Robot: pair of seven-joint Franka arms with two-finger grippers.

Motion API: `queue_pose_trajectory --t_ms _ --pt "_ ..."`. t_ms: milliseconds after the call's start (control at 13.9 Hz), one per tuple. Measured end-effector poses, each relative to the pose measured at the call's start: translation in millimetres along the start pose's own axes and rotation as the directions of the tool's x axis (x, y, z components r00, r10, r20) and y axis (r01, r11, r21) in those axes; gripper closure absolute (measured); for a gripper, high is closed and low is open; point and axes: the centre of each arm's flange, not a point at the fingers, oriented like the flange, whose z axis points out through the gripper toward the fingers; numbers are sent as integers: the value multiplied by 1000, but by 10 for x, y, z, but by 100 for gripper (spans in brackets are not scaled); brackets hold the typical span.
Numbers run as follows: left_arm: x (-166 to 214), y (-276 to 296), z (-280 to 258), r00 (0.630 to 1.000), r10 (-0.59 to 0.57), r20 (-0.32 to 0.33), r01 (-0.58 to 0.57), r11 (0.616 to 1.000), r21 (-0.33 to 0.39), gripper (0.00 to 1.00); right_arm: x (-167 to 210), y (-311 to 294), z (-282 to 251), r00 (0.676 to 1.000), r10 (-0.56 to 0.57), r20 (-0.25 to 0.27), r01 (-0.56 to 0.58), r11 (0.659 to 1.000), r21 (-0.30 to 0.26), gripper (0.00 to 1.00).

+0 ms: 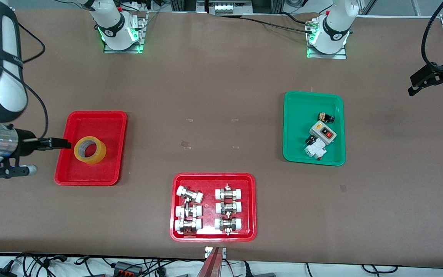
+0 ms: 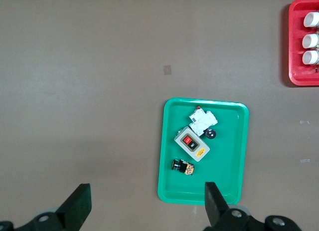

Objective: Left arm passes tape to right arm into tray

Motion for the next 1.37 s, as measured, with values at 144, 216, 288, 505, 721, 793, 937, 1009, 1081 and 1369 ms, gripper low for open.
queue_pose_trajectory --t_ms 144,216,288,505,721,793,937,1009,1081,1369 --pt "0 0 0 1000 0 0 0 1000 0 0 -135 -2 -435 1000 11 -20 -11 1000 -21 0" --pt "0 0 0 1000 0 0 0 1000 0 0 -186 21 -555 999 30 -29 -31 999 -27 0" --pt "0 -1 0 1000 0 0 0 1000 0 0 -211 50 -627 997 64 -40 -65 997 -30 0" --pt "0 -2 -1 1000 0 0 0 1000 0 0 -249 84 -742 990 125 -66 -128 990 -54 0" --pt "0 -3 -1 1000 -1 0 1 1000 0 0 -331 56 -1028 981 117 -158 -131 988 -85 0" --pt "0 -3 -1 1000 -1 0 1 1000 0 0 -385 44 -1121 975 113 -192 -131 988 -84 0" --pt "0 -3 -1 1000 -1 0 1 1000 0 0 -531 29 -1215 967 109 -231 -132 988 -83 0" --pt "0 -3 -1 1000 -1 0 1 1000 0 0 -607 21 -1227 966 109 -233 -131 988 -83 0" --pt "0 -3 -1 1000 -1 0 1 1000 0 0 -661 16 -1226 967 109 -231 -131 988 -83 0" --pt "-1 -3 -2 1000 -1 0 1 1000 0 0 -749 13 -1044 973 94 -209 -114 990 -85 0"
